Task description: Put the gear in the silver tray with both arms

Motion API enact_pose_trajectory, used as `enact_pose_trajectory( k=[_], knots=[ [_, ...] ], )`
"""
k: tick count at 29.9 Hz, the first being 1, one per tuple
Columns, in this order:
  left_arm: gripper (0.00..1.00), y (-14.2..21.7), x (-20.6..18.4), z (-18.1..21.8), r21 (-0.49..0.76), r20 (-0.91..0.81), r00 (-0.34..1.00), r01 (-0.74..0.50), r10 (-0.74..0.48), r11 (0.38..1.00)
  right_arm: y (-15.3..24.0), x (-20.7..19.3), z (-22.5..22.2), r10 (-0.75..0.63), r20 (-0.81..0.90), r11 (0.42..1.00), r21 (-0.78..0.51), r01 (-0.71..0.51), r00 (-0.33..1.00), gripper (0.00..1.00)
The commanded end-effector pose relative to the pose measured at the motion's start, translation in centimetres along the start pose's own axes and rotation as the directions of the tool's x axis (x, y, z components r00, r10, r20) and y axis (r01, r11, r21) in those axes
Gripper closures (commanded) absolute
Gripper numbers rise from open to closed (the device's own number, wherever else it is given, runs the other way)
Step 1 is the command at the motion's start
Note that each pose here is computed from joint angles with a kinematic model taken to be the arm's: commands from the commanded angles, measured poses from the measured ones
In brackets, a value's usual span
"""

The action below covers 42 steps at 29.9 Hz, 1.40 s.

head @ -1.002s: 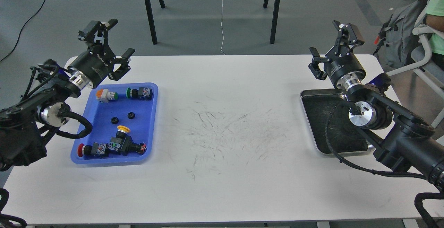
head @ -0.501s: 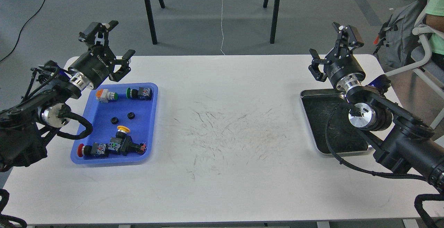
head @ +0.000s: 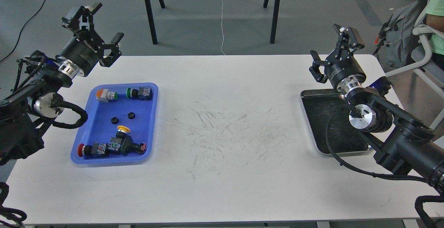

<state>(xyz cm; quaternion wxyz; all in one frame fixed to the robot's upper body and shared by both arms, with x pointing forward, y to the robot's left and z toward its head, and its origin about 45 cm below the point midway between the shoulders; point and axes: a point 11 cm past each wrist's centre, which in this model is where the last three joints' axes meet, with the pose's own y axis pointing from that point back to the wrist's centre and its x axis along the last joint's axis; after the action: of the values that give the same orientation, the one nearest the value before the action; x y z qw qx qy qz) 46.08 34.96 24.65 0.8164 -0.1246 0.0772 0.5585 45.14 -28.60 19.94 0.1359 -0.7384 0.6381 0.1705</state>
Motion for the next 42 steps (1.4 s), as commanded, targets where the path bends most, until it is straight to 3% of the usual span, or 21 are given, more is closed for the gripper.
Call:
enact_pose_trajectory(
  k=[1,4,6,9,12,16,19,27,36,42],
  knots=[
    [0.00,0.3,-0.5,-0.8,0.044,0.028,0.999,0.031,-0.033,0.999,0.0,0.1,0.0,0.007,-0.001,1.000,0.000,-0.007,1.000,0.01],
    [0.00,0.9,-1.9,-2.5,0.148,0.100,0.988,0.106,-0.121,0.983,0.2,0.2,0.2,0.010,-0.001,1.000,-0.004,-0.010,1.000,0.01],
    [0.00,1.9,-1.5,-1.4,0.178,0.165,0.975,0.118,-0.147,0.977,0.1,0.2,0.3,0.009,0.000,1.000,-0.004,-0.009,1.000,0.01],
    [0.00,3.0,-0.2,-0.6,0.200,0.263,0.957,0.069,-0.121,0.977,0.1,0.0,0.5,0.007,0.003,1.000,-0.007,-0.006,1.000,0.01],
    [0.00,4.5,0.8,-1.1,0.294,0.356,0.919,0.063,-0.170,0.954,0.1,-0.1,0.6,0.005,0.006,1.000,-0.008,-0.005,1.000,0.01],
    [0.00,5.8,0.8,-0.8,0.358,0.350,0.902,0.119,-0.251,0.926,0.2,-0.1,0.6,0.005,0.005,1.000,-0.010,-0.005,1.000,0.01],
    [0.00,5.3,1.3,0.1,0.321,0.398,0.895,0.071,-0.202,0.945,0.2,-0.2,0.6,0.003,0.005,1.000,-0.010,-0.003,1.000,0.01],
    [0.00,4.7,-2.3,1.3,0.286,0.349,0.897,0.175,-0.272,0.942,0.2,-0.1,0.7,0.001,0.003,1.000,-0.013,-0.001,1.000,0.01],
    [0.00,3.5,0.2,3.8,0.158,0.488,0.870,-0.011,-0.069,0.987,0.8,0.3,1.4,0.012,0.010,1.000,-0.026,-0.012,1.000,0.01],
    [0.00,2.8,-2.4,0.5,0.202,0.460,0.878,0.037,-0.128,0.979,0.8,0.3,1.5,0.015,0.013,1.000,-0.026,-0.015,1.000,0.01]
  ],
)
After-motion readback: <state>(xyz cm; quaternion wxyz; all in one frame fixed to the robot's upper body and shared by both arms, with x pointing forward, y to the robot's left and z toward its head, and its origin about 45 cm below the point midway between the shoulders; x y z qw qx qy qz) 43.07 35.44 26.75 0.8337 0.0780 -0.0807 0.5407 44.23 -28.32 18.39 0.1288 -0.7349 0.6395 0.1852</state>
